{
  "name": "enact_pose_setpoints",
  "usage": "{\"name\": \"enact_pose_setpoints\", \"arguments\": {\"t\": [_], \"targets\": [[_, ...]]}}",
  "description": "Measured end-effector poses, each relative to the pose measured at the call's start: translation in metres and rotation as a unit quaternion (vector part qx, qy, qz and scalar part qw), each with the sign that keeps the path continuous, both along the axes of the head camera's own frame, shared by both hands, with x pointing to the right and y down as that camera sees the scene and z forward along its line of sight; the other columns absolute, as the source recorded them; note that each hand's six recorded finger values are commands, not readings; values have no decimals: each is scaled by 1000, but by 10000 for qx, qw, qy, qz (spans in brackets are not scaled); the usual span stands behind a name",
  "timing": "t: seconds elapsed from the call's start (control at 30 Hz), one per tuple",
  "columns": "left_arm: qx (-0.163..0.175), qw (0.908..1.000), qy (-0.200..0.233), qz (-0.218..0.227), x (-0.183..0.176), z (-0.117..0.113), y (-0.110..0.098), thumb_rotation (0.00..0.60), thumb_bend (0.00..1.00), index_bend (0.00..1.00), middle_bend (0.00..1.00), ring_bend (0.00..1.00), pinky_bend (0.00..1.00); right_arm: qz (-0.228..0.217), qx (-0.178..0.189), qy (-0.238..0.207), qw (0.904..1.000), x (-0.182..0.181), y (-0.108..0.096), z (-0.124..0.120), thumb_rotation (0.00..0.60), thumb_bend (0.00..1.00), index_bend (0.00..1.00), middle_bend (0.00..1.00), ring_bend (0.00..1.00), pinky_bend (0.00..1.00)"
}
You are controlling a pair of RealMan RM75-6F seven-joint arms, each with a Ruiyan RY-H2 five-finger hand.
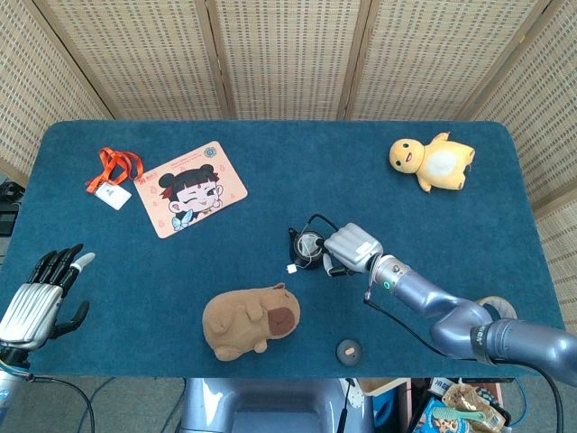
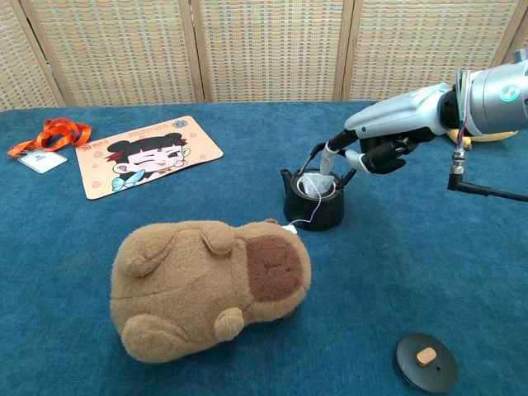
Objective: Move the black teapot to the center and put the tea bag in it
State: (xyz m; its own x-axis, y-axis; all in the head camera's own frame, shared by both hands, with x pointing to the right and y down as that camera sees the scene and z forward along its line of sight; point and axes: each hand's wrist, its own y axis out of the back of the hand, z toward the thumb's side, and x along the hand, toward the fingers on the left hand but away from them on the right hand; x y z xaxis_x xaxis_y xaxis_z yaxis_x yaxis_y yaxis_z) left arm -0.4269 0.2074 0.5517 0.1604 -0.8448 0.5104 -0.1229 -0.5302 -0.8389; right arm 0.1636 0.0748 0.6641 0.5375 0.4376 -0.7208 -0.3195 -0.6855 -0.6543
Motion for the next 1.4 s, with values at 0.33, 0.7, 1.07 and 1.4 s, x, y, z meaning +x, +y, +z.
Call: {"name": "enact_pose_setpoints", "arguments": {"t": [0.33,0.7,1.07,1.4], "targets": [[-39,10000,-12,-45,-3,2,3,600,474,100,0,0,0,-230,-122,116,9996,-18,6,9,103,928,239,958,986,1000],[-59,9999,-17,-84,-6,3,4,600,475,100,0,0,0,-342,-141,362,9987,-25,7,22,109,928,239,958,986,1000],[-90,9999,-15,-85,-7,5,5,600,475,100,0,0,0,-328,3,598,9977,-21,1,30,108,928,239,958,986,1000],[-93,9999,-15,-92,-7,4,5,600,475,100,0,0,0,-289,145,691,9971,-18,-1,28,109,927,239,957,986,1000]]}}
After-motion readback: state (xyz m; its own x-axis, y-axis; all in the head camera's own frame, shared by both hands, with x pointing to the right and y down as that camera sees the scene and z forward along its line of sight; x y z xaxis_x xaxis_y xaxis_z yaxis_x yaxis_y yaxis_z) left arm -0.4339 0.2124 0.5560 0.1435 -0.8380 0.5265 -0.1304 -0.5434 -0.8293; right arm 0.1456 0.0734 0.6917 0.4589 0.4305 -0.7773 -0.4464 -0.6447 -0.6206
